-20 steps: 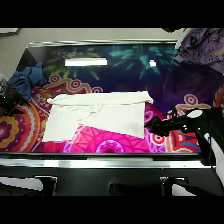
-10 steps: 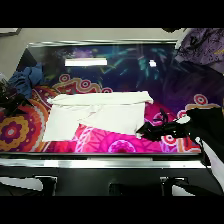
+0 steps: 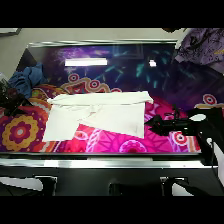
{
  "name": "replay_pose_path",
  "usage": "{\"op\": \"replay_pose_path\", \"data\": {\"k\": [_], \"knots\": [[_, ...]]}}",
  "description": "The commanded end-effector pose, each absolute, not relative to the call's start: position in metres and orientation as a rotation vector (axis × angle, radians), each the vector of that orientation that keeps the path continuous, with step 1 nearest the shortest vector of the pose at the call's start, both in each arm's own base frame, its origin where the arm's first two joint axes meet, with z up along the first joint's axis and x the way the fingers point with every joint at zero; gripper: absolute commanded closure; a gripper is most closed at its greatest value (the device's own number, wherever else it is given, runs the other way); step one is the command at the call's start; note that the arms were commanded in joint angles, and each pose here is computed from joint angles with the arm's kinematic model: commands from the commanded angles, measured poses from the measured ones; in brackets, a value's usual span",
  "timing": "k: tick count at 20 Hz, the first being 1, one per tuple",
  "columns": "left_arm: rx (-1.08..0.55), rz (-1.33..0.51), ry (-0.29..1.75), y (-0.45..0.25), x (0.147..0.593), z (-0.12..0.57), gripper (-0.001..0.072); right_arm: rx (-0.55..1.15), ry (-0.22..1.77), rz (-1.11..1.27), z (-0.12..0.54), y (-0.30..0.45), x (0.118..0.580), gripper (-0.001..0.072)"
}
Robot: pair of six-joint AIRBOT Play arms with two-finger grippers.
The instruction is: Fold the clothes and pants, and hang the long-sleeved shirts on hangers.
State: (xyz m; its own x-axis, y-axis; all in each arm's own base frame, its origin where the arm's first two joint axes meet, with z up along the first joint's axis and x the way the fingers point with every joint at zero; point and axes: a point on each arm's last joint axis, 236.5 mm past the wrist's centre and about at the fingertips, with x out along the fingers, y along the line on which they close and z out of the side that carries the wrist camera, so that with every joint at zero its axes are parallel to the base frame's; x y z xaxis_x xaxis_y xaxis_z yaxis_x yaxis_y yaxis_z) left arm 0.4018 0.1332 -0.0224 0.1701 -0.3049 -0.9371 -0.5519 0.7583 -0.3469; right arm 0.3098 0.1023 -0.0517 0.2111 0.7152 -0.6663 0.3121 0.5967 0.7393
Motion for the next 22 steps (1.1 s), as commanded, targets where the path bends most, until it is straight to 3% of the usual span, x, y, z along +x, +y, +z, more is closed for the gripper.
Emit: {"op": "replay_pose_path", "data": {"k": [1,8,12,20,22], "knots": [[-0.75,0.203,1.42,0.134,0.404,-0.023,0.0167,0.935,1.417,0.336,-0.05,0.083,0.297,0.0228],[-0.75,0.203,1.42,0.134,0.404,-0.023,0.0166,0.966,1.473,0.31,-0.078,0.093,0.271,0.0229],[-0.75,0.203,1.42,0.134,0.404,-0.023,0.0166,0.998,1.418,0.295,-0.083,0.094,0.279,0.0229],[-0.75,0.204,1.421,0.134,0.404,-0.023,0.0175,0.914,1.526,0.332,-0.119,0.151,0.27,0.0236],[-0.745,0.194,1.434,0.133,0.402,-0.025,0.0175,0.91,1.507,0.316,-0.121,0.15,0.275,0.0452]]}}
